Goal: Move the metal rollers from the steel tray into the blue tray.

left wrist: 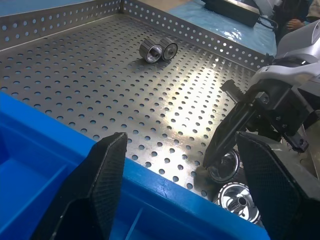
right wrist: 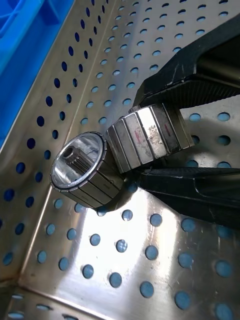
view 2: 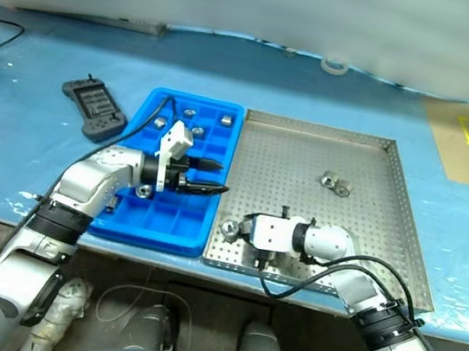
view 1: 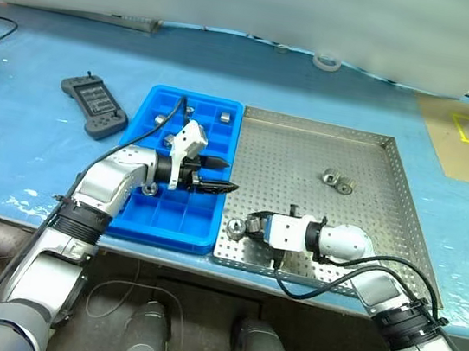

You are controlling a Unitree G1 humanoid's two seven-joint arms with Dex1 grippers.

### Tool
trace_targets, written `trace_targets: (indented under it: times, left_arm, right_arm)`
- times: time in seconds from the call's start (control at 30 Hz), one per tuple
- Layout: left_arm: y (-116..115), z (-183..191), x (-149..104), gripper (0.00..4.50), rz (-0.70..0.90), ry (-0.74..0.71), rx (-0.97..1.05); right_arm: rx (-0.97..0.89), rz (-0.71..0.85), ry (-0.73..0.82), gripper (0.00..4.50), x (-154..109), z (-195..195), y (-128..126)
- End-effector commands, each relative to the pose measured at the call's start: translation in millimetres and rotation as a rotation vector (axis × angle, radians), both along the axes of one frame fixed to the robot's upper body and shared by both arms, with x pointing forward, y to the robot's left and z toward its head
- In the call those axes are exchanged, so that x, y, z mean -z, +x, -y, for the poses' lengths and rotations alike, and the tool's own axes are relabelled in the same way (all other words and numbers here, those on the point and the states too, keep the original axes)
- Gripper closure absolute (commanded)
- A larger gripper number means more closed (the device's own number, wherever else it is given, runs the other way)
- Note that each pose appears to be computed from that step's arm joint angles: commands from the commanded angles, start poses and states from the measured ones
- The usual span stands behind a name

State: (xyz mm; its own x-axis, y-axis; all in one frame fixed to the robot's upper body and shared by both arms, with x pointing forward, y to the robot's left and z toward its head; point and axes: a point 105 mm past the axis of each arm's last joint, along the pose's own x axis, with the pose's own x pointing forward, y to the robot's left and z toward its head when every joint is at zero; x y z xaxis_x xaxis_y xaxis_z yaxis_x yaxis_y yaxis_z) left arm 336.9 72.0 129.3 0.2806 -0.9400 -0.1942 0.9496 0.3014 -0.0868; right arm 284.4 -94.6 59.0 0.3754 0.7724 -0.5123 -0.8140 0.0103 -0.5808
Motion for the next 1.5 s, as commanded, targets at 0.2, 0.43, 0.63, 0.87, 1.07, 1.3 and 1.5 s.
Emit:
trace_targets:
  times: [0.2,0.43,0.63,0.87,1.07,1.3,1.5]
  left_arm:
    - [-1,8,-13,0.85,0.036,-0.039,0.027]
    - [1,18,-33,0.85,-0.028,-0.177,0.044]
    - [4,26,-26,0.85,-0.03,-0.162,0.052]
    - [9,33,-26,0.85,-0.073,-0.192,0.039]
    - [15,38,-55,0.85,-0.146,-0.378,0.035]
    - [12,43,-85,0.85,-0.267,-0.578,0.104]
    - [1,56,-72,0.85,-0.321,-0.511,0.152]
  right_arm:
    - [0.097,0.042,-0.004,3.3,-11,20,8]
    - [0.253,0.13,0.06,3.3,-30,36,24]
    - [0.323,0.161,0.109,3.3,-39,42,21]
    - [0.374,0.355,0.187,3.3,-103,51,34]
    - [0.305,0.391,0.206,3.3,-137,39,25]
    - [0.278,0.395,0.215,3.3,-145,25,24]
    - [0.266,0.393,0.213,3.3,-145,21,22]
